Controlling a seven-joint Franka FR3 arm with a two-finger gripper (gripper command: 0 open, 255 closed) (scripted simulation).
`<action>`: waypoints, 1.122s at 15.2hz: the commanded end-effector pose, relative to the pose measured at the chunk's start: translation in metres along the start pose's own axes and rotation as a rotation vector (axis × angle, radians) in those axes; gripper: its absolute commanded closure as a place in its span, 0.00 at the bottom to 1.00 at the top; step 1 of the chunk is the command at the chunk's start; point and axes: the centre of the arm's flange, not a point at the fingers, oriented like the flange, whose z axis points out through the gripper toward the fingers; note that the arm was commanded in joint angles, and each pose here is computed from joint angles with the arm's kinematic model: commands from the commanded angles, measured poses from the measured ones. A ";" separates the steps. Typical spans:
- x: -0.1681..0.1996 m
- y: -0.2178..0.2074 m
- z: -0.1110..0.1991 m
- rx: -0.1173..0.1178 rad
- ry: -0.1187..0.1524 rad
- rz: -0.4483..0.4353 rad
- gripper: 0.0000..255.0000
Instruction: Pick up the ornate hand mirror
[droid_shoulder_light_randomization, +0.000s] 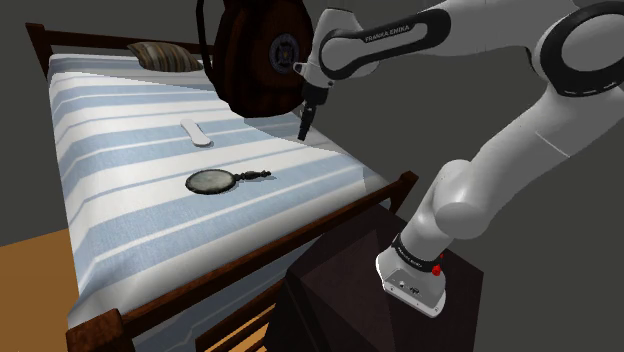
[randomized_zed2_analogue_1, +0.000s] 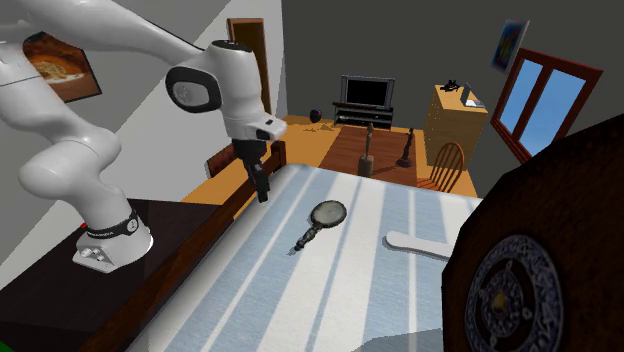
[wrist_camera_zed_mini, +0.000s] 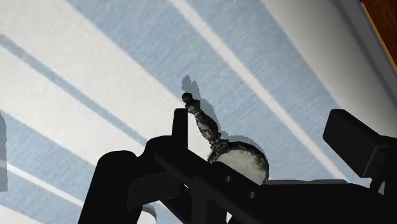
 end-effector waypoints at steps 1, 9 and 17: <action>0.019 0.003 0.022 -0.002 -0.001 -0.058 0.00; 0.091 0.004 0.100 -0.006 -0.009 -0.279 0.00; 0.160 -0.010 0.179 -0.010 -0.016 -0.500 0.00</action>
